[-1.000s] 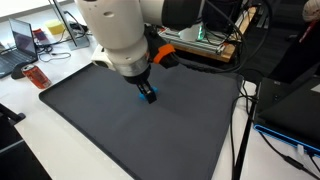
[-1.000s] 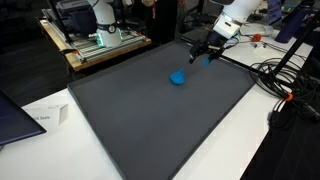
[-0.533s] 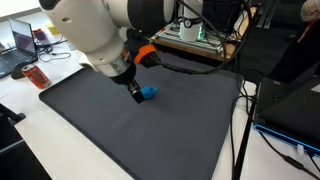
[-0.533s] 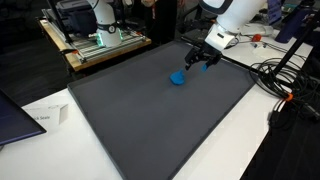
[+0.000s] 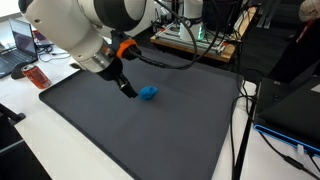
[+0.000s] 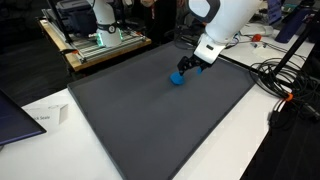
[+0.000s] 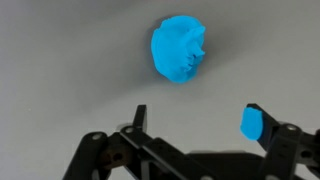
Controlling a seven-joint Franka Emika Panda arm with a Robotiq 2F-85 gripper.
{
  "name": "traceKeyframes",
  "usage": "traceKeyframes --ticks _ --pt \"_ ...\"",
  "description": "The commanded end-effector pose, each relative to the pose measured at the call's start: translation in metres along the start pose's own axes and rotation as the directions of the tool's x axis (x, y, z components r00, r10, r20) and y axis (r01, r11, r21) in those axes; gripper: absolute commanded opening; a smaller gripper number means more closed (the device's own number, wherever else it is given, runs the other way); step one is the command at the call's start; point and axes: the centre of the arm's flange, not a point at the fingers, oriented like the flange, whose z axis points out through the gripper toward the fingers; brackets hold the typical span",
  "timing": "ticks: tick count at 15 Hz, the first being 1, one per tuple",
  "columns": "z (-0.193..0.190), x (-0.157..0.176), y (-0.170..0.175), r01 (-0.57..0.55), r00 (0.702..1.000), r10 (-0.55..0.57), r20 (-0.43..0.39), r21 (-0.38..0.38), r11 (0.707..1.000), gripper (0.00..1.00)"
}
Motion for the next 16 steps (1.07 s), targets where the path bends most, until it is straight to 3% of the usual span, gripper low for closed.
traceKeyframes --ticks 1,5,11,16 --pt "-0.001 -0.009 0.028 0.096 0.995 -0.098 0.015 0.063 0.993 1.00" --pt "0.002 -0.026 0.049 0.206 0.979 -0.205 -0.022 0.102 0.973 1.00" --pt "0.006 -0.063 0.080 0.284 0.959 -0.274 -0.078 0.193 0.939 1.00" --pt "0.013 -0.085 0.122 0.380 0.920 -0.328 -0.216 0.279 0.882 1.00"
